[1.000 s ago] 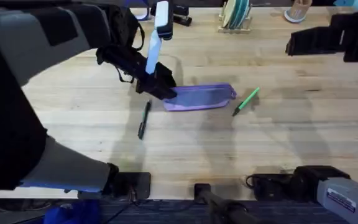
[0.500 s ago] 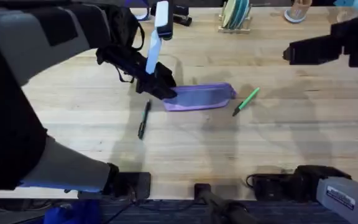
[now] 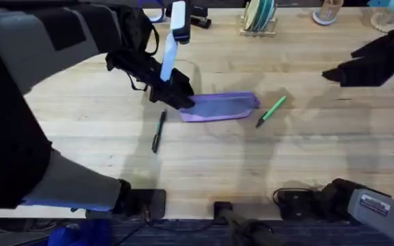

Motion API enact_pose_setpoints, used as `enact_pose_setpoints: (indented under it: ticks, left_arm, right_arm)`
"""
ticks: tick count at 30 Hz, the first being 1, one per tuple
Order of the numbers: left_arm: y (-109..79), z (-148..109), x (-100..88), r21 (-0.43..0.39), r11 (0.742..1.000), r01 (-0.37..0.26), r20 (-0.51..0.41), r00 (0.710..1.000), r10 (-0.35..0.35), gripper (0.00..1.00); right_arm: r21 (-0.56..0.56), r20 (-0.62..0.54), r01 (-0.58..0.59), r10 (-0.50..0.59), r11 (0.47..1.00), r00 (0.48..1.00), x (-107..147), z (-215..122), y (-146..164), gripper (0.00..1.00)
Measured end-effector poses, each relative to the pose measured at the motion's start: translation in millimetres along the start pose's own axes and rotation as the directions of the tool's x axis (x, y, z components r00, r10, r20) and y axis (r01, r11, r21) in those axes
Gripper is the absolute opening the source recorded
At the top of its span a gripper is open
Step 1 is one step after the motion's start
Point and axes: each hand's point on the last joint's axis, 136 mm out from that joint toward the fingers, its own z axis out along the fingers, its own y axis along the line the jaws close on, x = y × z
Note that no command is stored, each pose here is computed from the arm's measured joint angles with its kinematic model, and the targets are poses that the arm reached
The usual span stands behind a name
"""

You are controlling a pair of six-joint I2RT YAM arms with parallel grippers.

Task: Unzip the bag, pick up the pens from the table one at a time and place them inside, then zip the bag closed.

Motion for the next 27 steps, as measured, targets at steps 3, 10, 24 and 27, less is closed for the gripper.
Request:
enact_pose_setpoints:
  ticks: [3,10,24,27]
  left_arm:
    - [0.0,0.0,0.0,0.0,1.0,0.0,0.0,1.0,0.0,0.04]
    - [0.0,0.0,-0.1,0.0,1.0,0.0,0.0,1.0,0.0,0.041]
    - [0.1,0.0,-0.1,0.0,1.0,0.0,0.0,1.0,0.0,0.041]
    - [0.6,0.0,-0.2,-0.002,1.0,-0.002,0.001,1.0,0.002,0.041]
  right_arm:
    - [-0.014,-0.003,0.05,-0.05,0.999,0.999,1.2,5.1,-6.9,0.994]
    - [0.05,-0.008,0.147,-0.147,0.988,0.989,-3.8,12.2,-31.3,0.995]
    - [0.084,0.075,0.362,-0.368,0.929,0.927,-25.6,10.6,-36.1,0.995]
    - [0.056,0.115,0.428,-0.432,0.902,0.894,-29.3,10.5,-26.8,0.995]
